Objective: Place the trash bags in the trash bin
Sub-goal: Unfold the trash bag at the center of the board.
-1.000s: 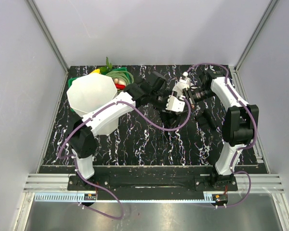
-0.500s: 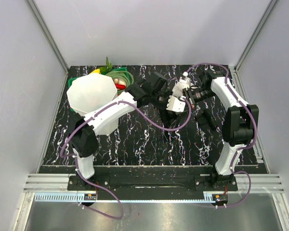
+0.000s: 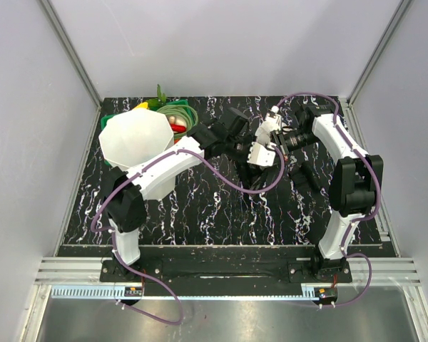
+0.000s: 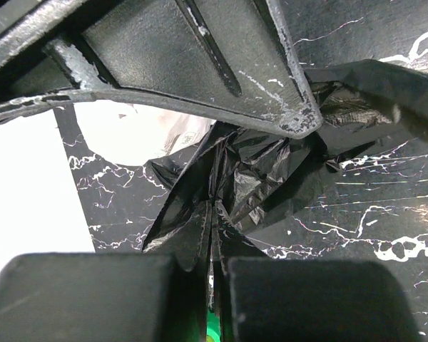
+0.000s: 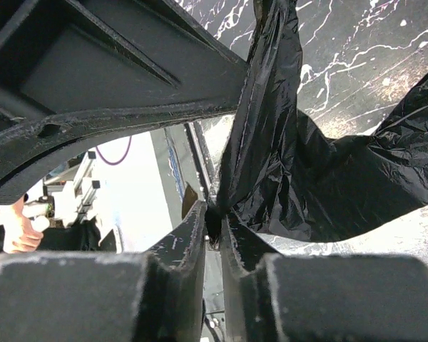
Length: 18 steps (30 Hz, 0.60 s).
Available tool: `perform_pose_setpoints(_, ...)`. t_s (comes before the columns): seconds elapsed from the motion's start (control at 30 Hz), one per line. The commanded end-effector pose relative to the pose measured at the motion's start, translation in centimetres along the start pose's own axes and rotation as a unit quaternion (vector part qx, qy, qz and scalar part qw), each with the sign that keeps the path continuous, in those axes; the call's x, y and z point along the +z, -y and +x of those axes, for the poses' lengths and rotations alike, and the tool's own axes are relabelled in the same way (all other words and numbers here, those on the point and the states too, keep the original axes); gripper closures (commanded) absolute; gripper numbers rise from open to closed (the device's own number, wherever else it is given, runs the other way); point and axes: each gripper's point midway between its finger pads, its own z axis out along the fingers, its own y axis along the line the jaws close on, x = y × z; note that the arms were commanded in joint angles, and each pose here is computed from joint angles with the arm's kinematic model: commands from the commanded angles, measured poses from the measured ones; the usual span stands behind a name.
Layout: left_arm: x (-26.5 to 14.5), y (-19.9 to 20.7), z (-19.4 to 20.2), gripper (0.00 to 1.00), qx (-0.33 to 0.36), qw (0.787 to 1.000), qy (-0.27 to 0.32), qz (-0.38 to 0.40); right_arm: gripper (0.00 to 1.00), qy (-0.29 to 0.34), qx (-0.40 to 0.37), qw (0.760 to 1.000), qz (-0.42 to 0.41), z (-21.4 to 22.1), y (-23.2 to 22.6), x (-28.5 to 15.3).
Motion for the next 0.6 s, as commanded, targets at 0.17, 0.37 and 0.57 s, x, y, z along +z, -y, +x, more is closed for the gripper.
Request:
perform_pose_setpoints(0.17, -2.1, 0.7, -1.3, 1.00, 0.006, 1.000, -0.007, -0.005, 0.59, 0.004, 0.019, 1.000, -0.011, -0.3, -2.8, -1.0)
perform_pose_setpoints(0.37, -2.5, 1.1, -1.7, 1.00, 0.002, 1.000, -0.004, -0.003, 0.59, 0.018, 0.027, 0.999, 0.021, -2.2, -1.8, -1.3)
perform_pose_setpoints(0.57, -2.5, 1.6, -2.0, 1.00, 0.006, 1.000, -0.006, 0.001, 0.55, 0.022, 0.034, 0.998, 0.053, -3.7, -0.6, -1.6)
